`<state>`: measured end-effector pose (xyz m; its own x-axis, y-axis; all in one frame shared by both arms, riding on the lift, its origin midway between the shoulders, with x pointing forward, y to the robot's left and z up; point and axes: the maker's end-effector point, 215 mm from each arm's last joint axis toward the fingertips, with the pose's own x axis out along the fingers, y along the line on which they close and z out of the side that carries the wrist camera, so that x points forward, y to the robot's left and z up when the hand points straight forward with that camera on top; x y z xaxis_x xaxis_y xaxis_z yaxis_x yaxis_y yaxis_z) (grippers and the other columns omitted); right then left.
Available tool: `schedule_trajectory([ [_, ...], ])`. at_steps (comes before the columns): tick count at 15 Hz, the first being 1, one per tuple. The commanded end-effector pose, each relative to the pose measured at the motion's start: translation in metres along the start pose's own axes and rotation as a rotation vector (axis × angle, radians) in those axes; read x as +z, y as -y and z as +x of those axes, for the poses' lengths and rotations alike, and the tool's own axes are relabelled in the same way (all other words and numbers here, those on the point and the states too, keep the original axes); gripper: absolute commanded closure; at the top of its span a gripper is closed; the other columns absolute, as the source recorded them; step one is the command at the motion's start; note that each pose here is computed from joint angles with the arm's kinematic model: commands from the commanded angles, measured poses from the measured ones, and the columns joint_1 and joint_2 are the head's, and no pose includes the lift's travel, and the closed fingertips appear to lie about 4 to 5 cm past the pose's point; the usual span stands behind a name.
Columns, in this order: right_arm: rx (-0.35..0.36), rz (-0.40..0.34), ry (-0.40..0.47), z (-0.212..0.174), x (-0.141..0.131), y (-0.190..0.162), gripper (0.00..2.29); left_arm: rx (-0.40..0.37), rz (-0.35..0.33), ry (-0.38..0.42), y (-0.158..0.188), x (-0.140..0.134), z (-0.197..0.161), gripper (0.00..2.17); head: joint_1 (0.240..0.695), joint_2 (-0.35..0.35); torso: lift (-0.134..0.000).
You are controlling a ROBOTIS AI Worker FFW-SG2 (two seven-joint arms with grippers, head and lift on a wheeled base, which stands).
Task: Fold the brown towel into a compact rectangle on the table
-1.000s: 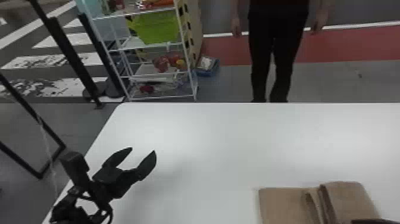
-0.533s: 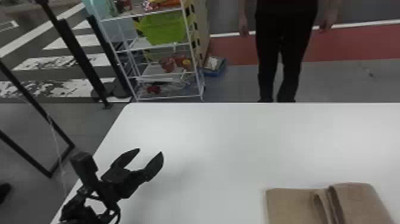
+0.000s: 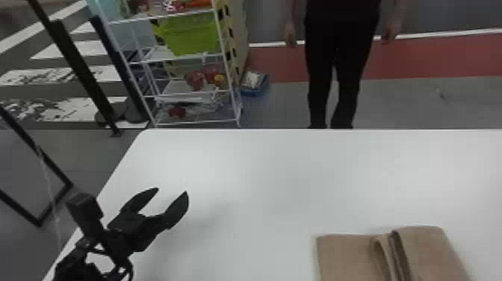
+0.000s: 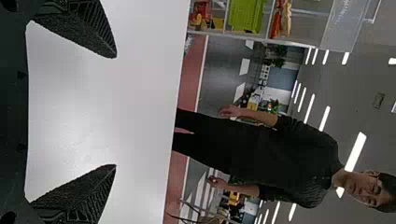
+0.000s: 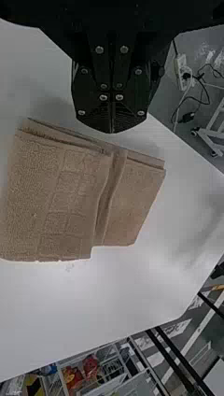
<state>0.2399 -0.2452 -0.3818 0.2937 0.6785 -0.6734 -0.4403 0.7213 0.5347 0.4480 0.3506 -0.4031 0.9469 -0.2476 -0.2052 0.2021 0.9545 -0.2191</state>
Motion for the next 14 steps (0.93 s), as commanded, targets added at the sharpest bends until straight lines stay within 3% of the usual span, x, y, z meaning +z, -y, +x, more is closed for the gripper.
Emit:
schedule_trajectory([
  [1, -0.046, 0.013, -0.054, 0.0, -0.016, 0.02, 2.05, 0.001, -0.002, 0.002, 0.0, -0.001, 0.001, 0.04, 0.695, 0.18, -0.123],
  [4, -0.107, 0.021, -0.092, 0.008, -0.015, 0.049, 2.05, -0.007, -0.001, 0.005, 0.002, 0.0, 0.001, 0.04, 0.695, 0.147, -0.123],
  [12, -0.194, 0.054, -0.115, 0.043, 0.028, 0.087, 2.04, 0.003, -0.001, 0.005, -0.007, 0.0, -0.007, 0.04, 0.695, 0.116, -0.123],
  [14, -0.244, 0.027, -0.127, 0.053, 0.037, 0.097, 2.04, 0.009, 0.001, 0.005, -0.01, 0.0, -0.009, 0.04, 0.695, 0.122, -0.123],
])
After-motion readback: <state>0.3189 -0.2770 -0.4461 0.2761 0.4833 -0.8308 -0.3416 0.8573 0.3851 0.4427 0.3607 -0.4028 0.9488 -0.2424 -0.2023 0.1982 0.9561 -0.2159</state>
